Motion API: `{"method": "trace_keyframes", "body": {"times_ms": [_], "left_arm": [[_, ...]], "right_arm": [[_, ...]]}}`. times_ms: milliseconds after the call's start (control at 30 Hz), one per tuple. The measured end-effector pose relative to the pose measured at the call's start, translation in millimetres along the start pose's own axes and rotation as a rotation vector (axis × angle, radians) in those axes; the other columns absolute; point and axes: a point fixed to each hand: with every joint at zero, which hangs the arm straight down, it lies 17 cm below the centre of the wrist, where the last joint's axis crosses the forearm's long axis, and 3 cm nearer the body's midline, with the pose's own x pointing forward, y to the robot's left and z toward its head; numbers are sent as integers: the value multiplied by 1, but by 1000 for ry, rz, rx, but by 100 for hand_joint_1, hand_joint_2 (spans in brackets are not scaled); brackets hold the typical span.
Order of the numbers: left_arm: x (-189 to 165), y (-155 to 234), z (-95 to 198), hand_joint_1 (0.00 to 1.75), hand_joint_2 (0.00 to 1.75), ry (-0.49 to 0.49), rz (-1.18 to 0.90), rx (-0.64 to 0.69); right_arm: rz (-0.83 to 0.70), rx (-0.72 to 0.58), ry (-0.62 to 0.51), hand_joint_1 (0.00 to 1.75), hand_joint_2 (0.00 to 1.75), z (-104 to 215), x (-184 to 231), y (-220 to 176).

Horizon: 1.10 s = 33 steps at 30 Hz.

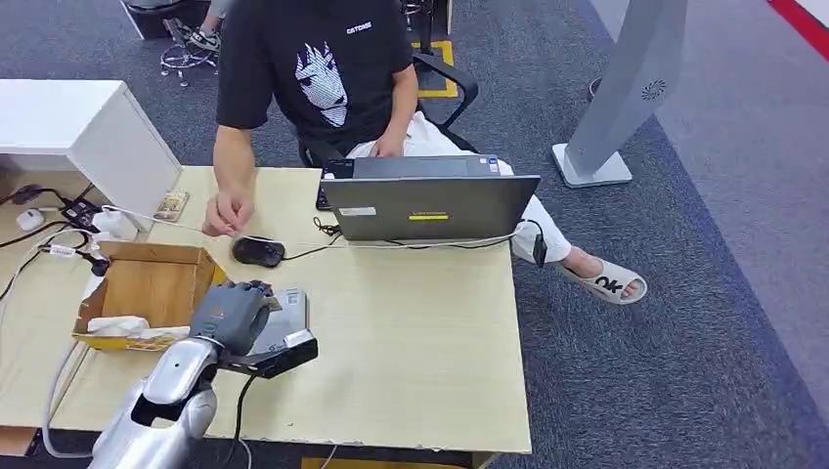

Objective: Pass the card to the sensor for recognition and then transmit it.

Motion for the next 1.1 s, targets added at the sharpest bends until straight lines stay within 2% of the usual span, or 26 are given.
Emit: {"method": "trace_keyframes", "body": {"times_ms": [600, 1100], "left_arm": [[2, 12, 1, 175, 175, 1, -33, 40], [14, -13, 11, 175, 175, -1, -24, -11]], "right_arm": [[-1, 5, -3, 0, 175, 0, 1, 2], [23, 12, -11, 0, 175, 1, 3, 4]]}}
